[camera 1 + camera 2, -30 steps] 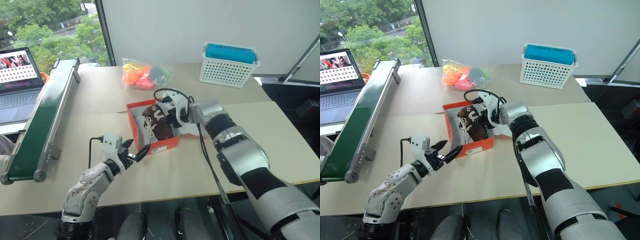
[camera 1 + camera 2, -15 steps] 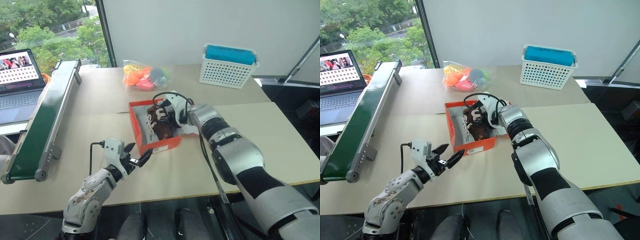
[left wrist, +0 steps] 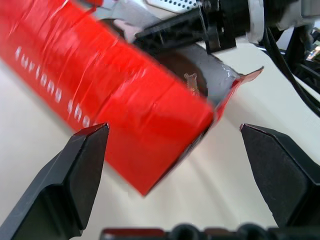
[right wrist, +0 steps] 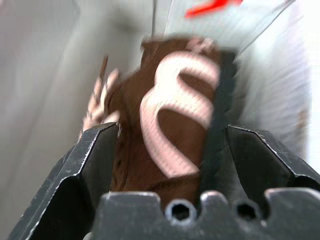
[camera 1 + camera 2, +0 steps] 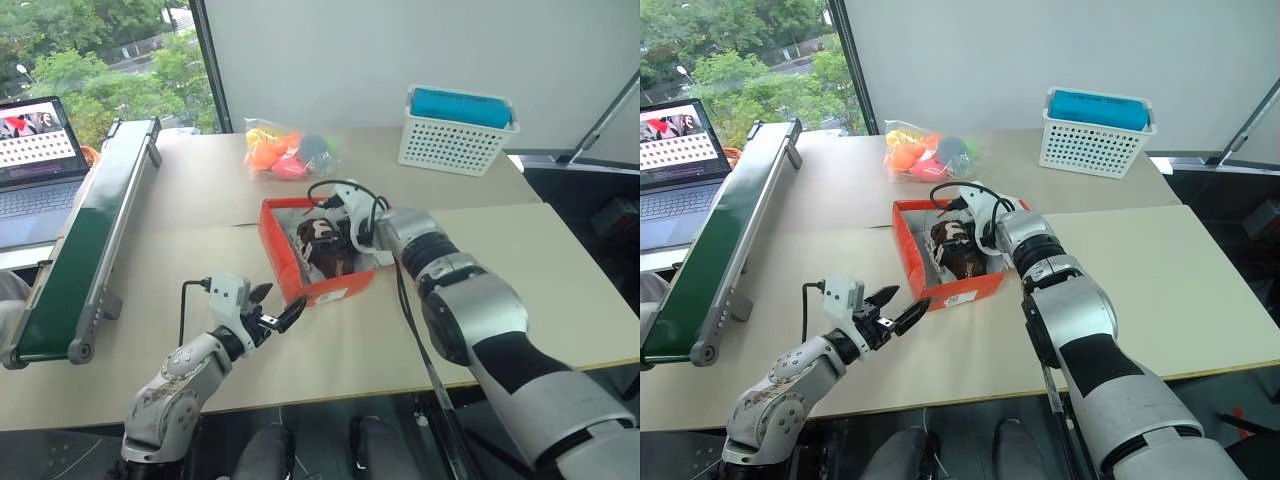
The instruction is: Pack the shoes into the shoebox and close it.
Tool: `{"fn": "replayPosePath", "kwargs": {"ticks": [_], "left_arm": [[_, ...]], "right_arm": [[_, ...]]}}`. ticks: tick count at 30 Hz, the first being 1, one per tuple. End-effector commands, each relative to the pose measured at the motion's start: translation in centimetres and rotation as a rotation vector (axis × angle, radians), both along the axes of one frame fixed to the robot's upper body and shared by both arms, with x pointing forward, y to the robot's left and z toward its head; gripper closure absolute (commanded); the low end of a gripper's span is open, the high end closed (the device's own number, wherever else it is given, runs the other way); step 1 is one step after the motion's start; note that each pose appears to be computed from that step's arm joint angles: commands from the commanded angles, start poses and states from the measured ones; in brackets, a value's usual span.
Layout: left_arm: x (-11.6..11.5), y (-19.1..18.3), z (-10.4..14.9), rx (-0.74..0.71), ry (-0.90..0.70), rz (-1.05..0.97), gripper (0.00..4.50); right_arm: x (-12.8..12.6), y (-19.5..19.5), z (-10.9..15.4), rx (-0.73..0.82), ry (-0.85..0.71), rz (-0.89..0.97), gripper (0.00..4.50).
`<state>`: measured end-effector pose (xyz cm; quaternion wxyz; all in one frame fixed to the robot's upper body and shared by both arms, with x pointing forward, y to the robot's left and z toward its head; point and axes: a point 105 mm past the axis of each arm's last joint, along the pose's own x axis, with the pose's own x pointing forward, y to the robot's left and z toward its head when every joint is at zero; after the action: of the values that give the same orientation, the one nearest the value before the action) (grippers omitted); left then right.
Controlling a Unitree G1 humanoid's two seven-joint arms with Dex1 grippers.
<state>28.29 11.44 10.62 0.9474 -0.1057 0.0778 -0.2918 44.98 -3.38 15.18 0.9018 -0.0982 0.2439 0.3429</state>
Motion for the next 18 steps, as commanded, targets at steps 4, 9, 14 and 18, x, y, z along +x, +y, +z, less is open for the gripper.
{"fn": "replayPosePath", "kwargs": {"ticks": [4,9,14,18], "left_arm": [[0.9,0.8,1.7,0.03,-0.076,0.001,0.0],[2.0,4.0,2.5,0.092,-0.122,0.107,0.0],[2.7,13.2,4.2,0.15,-0.168,0.421,0.0],[2.0,17.0,5.2,0.203,-0.179,0.499,0.0]], "right_arm": [[0.9,0.2,7.2,0.108,-0.151,0.001,0.4],[-0.2,-0.2,11.5,0.321,-0.187,0.045,0.4],[-7.4,-1.0,12.3,0.503,-0.304,0.281,0.4],[-10.4,-2.0,9.4,0.485,-0.289,0.274,0.19]]}}
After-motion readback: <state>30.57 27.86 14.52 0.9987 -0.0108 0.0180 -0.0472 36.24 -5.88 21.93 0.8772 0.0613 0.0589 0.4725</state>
